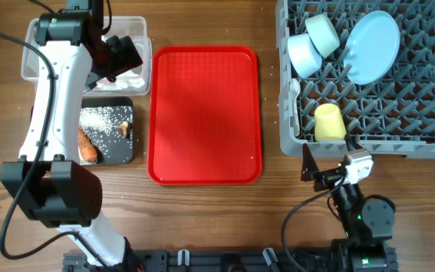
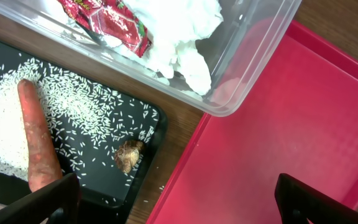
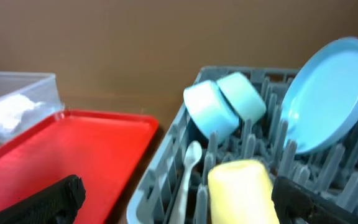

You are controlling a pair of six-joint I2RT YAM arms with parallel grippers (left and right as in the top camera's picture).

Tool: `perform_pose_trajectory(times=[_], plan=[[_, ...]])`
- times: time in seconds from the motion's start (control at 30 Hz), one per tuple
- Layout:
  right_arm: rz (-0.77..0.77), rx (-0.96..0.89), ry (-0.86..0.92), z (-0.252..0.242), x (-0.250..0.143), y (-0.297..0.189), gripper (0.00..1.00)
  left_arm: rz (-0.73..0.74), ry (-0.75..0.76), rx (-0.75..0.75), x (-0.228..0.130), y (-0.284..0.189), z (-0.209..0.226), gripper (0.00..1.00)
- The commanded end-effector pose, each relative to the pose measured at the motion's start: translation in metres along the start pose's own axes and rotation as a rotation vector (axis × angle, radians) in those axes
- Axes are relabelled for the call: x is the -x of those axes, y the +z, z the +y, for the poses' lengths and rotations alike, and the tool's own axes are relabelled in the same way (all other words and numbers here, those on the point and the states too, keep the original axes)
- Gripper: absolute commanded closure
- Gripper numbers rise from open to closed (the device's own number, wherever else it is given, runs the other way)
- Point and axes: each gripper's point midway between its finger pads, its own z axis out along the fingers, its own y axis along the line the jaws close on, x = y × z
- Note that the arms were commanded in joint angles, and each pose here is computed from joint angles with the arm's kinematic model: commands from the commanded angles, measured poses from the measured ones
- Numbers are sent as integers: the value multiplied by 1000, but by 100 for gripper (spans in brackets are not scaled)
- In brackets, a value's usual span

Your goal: Sort waste into correct bins and load items into the dishwasher rack

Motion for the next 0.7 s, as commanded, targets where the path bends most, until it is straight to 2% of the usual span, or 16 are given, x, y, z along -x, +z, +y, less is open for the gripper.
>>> perform_pose_trajectory(times=[0.0,0.4,0.5,0.57,0.67], plan=[[-57,20,-9,4,13,-4,0,-43,-18,-19,5,-16,-1,0],[-40,19,-5,4,9,-3,0,-43,-19,-19,5,-16,-1,0],[-40,19,-5,4,9,-3,0,-15,-19,-4,-6,-27,6,0],[-40,19,-5,4,9,-3,0,-83,-19,-35,-4,-54,7,0],[-40,19,-5,4,9,-3,0,-311,35,-126,10,-109,5,0]])
